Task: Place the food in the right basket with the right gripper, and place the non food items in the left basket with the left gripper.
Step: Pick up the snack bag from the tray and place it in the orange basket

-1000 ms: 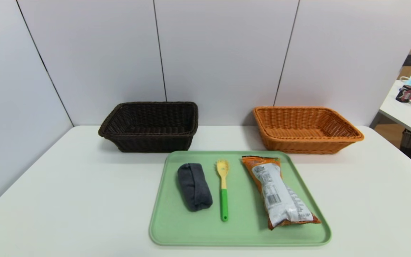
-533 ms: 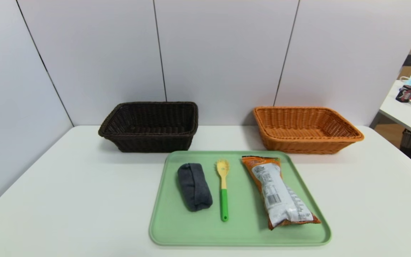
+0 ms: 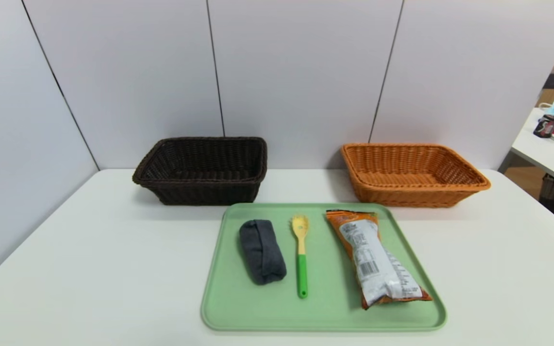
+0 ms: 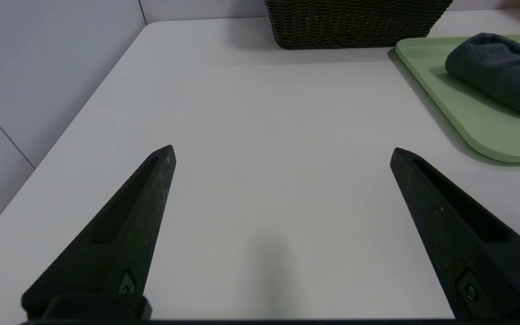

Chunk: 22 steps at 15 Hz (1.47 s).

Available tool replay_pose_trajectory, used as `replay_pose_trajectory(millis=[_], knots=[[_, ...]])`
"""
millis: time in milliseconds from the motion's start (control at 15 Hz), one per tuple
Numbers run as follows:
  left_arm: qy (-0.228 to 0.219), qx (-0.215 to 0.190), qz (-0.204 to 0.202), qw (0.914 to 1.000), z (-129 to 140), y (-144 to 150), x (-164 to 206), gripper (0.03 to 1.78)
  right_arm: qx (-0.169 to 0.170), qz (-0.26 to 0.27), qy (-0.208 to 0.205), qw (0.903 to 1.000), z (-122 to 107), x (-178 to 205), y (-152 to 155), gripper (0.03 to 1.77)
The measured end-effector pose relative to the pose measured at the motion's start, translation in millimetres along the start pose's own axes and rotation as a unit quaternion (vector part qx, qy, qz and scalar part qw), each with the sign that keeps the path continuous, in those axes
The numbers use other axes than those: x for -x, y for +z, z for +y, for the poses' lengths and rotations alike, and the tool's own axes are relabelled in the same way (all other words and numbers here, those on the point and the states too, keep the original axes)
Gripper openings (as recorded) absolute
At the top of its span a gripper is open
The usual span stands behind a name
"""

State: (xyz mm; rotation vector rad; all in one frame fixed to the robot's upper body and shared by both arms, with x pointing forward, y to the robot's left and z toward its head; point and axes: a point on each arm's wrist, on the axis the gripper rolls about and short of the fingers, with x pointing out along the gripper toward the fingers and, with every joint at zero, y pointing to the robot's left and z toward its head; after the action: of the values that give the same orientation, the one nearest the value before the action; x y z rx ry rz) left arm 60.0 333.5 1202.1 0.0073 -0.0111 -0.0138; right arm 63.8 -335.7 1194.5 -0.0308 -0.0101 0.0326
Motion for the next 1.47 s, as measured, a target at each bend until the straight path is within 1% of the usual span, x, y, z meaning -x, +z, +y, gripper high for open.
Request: replay_pose_trajectory(millis=[67, 267, 533, 733, 1000, 1200, 1467], knots=[[-0.001, -0.001, 0.004, 1.0, 0, 3, 2, 1.69, -0.001, 0.006, 0.007, 1.0, 0, 3, 5, 1.7], [-0.002, -0.01, 0.011, 0.9999, 0, 11, 3, 1.69, -0.005, 0.042, 0.047, 0.998, 2, 14, 15, 1.7], [-0.006, -0.013, 0.037, 0.9992, 0, 27, -4, 1.69, -0.006, 0.045, 0.054, 0.9975, 2, 15, 33, 1.7], [-0.014, -0.014, 0.068, 0.9975, 1, 45, -16, 1.69, -0.008, 0.064, 0.056, 0.9963, 1, 9, 50, 1.7], [-0.018, -0.015, 0.112, 0.9934, 1, 80, -43, 1.69, -0.011, 0.111, 0.062, 0.9918, -1, -12, 80, 1.7], [-0.019, -0.015, 0.146, 0.989, 0, 102, -72, 1.69, -0.014, 0.152, 0.065, 0.9861, -2, -38, 103, 1.7], [-0.02, -0.014, 0.189, 0.9816, 0, 118, -110, 1.69, -0.017, 0.203, 0.067, 0.9768, -3, -74, 127, 1.7]])
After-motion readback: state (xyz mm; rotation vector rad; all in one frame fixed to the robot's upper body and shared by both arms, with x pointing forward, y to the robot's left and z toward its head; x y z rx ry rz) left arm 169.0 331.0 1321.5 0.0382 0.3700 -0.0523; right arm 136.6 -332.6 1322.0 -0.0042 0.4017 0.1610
